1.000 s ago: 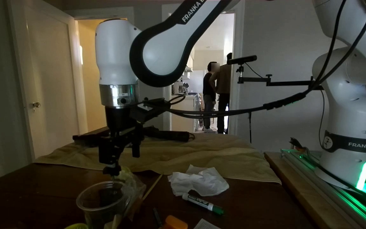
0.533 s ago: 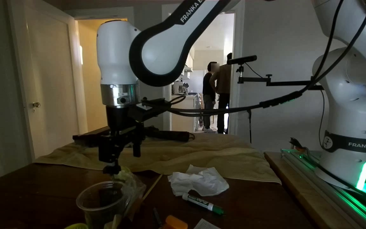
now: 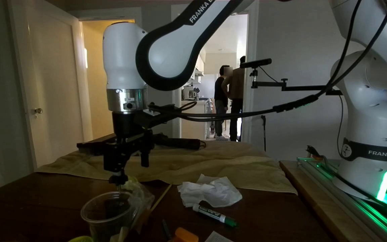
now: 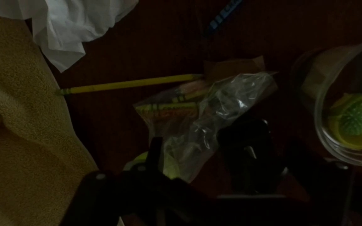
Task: Move the black clamp forwards.
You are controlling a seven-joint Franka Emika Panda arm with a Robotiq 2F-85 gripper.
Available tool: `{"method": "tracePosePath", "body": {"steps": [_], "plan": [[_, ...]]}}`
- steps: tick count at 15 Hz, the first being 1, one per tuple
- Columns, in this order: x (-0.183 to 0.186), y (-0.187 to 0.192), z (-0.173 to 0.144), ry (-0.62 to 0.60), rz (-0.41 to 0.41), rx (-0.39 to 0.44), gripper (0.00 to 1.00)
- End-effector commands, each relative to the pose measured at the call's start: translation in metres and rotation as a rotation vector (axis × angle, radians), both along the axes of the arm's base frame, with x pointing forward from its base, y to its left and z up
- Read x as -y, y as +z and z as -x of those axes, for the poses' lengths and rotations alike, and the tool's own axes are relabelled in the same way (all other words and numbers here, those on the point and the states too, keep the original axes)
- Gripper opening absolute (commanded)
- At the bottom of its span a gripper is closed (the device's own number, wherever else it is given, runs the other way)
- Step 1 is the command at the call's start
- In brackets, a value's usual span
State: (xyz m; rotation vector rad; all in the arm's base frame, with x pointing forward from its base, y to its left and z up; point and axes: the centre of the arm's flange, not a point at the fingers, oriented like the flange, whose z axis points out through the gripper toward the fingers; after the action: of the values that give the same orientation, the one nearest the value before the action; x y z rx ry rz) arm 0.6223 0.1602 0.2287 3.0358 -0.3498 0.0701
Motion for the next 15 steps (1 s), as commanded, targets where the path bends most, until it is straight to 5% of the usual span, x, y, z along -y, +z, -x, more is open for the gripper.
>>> {"method": "tracePosePath", "body": {"steps": [1, 10, 11, 12, 13, 15], "plan": [[0.0, 0.001, 0.004, -0.026, -0.022, 0.011, 0.74], [0.012, 0.001, 0.0, 0.01, -0.026, 0.049, 0.14], [0.012, 0.001, 0.0, 0.025, -0.022, 0.057, 0.14], [0.011, 0.002, 0.0, 0.03, -0.021, 0.056, 0.51], [0.01, 0.002, 0.001, 0.039, -0.015, 0.059, 0.45], [0.008, 0.003, 0.003, 0.048, -0.012, 0.042, 0.53]]}}
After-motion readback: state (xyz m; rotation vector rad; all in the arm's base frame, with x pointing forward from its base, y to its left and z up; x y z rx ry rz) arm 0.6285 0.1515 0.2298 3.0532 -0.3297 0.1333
